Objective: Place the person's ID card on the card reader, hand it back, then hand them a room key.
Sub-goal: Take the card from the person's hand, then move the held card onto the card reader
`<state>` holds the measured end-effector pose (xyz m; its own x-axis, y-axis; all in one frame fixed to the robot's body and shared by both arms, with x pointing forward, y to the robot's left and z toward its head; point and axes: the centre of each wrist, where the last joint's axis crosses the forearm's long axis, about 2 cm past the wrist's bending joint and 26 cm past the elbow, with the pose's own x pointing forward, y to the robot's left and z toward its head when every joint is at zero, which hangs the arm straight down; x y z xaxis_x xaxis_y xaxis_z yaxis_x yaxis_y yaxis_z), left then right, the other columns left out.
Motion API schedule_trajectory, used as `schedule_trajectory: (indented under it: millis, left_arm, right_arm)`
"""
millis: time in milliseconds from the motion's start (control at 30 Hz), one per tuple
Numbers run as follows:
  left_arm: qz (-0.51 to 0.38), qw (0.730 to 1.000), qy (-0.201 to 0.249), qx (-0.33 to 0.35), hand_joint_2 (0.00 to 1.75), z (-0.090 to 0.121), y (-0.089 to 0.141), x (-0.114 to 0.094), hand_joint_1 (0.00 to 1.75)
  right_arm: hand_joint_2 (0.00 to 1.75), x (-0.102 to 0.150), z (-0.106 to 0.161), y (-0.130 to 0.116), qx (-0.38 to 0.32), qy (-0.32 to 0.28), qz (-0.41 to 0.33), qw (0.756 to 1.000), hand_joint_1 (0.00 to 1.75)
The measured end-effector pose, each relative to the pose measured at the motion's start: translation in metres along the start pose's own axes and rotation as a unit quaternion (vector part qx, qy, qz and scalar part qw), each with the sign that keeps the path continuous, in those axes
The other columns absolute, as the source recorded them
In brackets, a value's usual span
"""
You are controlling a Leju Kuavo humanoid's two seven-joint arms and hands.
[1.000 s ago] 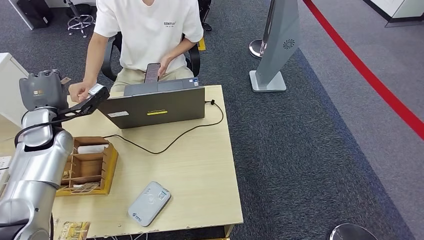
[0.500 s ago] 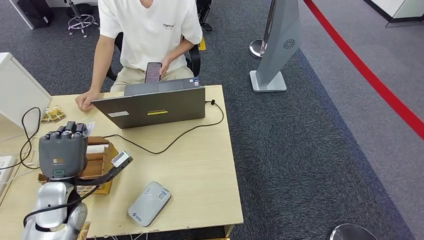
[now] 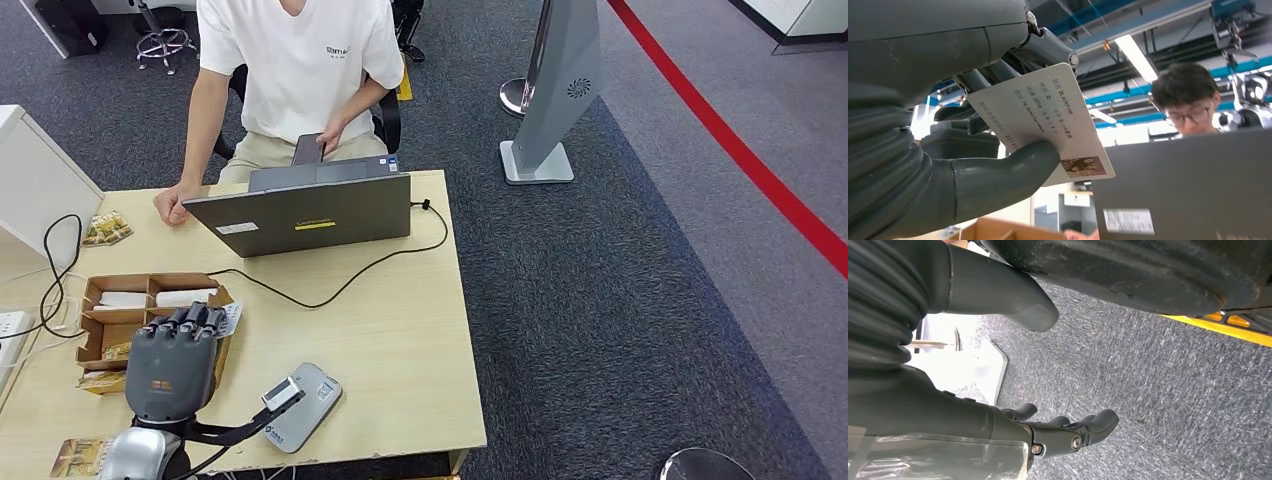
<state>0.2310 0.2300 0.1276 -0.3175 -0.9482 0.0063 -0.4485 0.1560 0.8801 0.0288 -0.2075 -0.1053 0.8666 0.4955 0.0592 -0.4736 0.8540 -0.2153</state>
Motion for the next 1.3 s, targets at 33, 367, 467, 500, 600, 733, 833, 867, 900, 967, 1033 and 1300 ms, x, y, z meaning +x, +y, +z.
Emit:
schedule_trajectory:
  millis: [33, 367, 467, 500, 600, 733, 833, 867, 900, 967, 1033, 1300]
  left_arm:
    - [0.004, 1.000, -0.003, -0.007, 1.75, 0.003, -0.001, 0.004, 1.75]
    - [0.037, 0.996, -0.007, -0.077, 1.75, 0.022, -0.031, 0.036, 1.75]
    - [0.046, 0.994, -0.011, -0.097, 1.75, 0.027, -0.039, 0.045, 1.75]
    - [0.049, 0.993, -0.013, -0.102, 1.75, 0.029, -0.042, 0.047, 1.75]
    - [0.055, 0.992, -0.019, -0.116, 1.75, 0.034, -0.047, 0.054, 1.75]
    - [0.058, 0.989, -0.022, -0.132, 1.75, 0.041, -0.052, 0.058, 1.75]
    - [0.060, 0.988, -0.026, -0.142, 1.75, 0.046, -0.054, 0.060, 1.75]
    - [0.060, 0.987, -0.026, -0.145, 1.75, 0.048, -0.055, 0.061, 1.75]
    - [0.061, 0.987, -0.026, -0.149, 1.75, 0.050, -0.056, 0.062, 1.75]
    - [0.061, 0.986, -0.025, -0.154, 1.75, 0.052, -0.057, 0.064, 1.75]
    - [0.061, 0.985, -0.022, -0.160, 1.75, 0.054, -0.058, 0.065, 1.75]
    - [0.056, 0.979, -0.011, -0.196, 1.75, 0.059, -0.061, 0.069, 1.75]
  right_arm:
    - [1.75, 0.000, 0.000, 0.000, 0.000, 0.000, 0.001, 1.000, 0.00]
    - [1.75, 0.001, 0.000, 0.001, -0.001, -0.003, 0.013, 1.000, 0.00]
    - [1.75, 0.001, 0.000, 0.001, -0.001, -0.004, 0.015, 1.000, 0.00]
    - [1.75, 0.001, 0.000, 0.001, -0.001, -0.004, 0.016, 1.000, 0.00]
    - [1.75, 0.001, 0.000, 0.001, -0.001, -0.004, 0.017, 1.000, 0.00]
    - [1.75, 0.001, 0.000, 0.001, -0.002, -0.002, 0.018, 1.000, 0.00]
    - [1.75, 0.001, 0.000, 0.001, -0.001, 0.000, 0.019, 1.000, 0.00]
    - [1.75, 0.001, 0.000, 0.001, -0.002, 0.000, 0.019, 1.000, 0.00]
    - [1.75, 0.002, 0.001, 0.001, -0.002, 0.000, 0.019, 1.000, 0.00]
    - [1.75, 0.002, 0.001, 0.001, -0.002, 0.000, 0.019, 1.000, 0.00]
    - [1.75, 0.002, 0.001, 0.002, -0.003, 0.000, 0.019, 1.000, 0.00]
    - [1.75, 0.002, 0.001, 0.002, -0.007, -0.001, 0.021, 1.000, 0.00]
